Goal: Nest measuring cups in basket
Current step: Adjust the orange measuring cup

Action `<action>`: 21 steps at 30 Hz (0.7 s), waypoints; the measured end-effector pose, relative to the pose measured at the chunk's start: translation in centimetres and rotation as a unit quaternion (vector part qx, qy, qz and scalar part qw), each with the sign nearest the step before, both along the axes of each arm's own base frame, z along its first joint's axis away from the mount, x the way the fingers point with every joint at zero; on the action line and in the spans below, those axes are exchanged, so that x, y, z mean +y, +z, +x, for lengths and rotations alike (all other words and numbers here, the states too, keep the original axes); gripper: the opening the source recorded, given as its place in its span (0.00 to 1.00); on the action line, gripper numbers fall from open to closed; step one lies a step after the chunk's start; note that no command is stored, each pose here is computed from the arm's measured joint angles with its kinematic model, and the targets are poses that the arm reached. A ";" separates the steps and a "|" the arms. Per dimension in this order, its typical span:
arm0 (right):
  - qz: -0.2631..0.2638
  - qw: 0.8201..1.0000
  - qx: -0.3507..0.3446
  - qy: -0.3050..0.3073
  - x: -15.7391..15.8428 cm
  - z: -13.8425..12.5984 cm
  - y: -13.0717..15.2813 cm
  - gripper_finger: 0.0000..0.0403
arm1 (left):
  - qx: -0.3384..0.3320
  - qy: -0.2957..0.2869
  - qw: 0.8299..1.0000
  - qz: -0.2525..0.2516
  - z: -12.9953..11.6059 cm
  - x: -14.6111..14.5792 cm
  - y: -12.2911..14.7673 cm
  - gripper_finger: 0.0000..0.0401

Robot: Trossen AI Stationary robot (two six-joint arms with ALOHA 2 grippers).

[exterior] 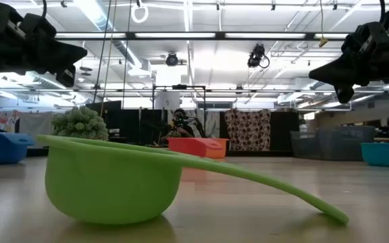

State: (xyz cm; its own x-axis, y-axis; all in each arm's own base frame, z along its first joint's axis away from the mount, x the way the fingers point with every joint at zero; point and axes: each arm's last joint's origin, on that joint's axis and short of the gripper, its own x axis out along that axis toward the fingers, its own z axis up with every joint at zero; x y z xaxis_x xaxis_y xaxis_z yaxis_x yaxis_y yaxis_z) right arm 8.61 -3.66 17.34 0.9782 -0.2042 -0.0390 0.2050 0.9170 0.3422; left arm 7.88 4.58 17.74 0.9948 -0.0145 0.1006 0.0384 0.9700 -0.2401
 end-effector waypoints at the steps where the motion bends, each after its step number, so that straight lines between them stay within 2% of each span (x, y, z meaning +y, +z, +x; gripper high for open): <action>1: 0.000 1.000 0.000 0.000 0.0 0.0 0.0 0.06 | -0.001 -0.002 1.000 -0.023 0.0 0.0 0.0 0.05; 4: 0.000 1.000 0.000 0.000 0.0 0.0 0.0 0.06 | -0.002 -0.008 0.997 -0.078 0.0 0.0 0.1 0.05; 13: 0.000 1.000 0.000 0.000 0.0 0.0 0.0 0.06 | -0.002 -0.021 0.994 -0.109 -0.1 -0.2 0.6 0.05; 18: 0.000 1.000 0.000 0.000 0.0 0.0 0.0 0.06 | -0.014 -0.052 0.993 -0.105 -1.0 -1.1 4.3 0.05; 21: 0.000 1.000 0.000 0.000 0.0 0.0 0.0 0.06 | -0.034 -0.040 0.996 -0.068 -1.8 -1.8 7.9 0.03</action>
State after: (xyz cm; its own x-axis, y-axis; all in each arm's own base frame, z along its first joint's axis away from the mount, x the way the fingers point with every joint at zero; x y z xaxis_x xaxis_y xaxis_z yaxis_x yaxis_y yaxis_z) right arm 8.61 -3.65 17.35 0.9782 -0.2038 -0.0387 0.2046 0.9171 0.3421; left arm 6.13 2.82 25.63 0.9817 -0.0753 0.1750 0.1356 0.9215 -0.3640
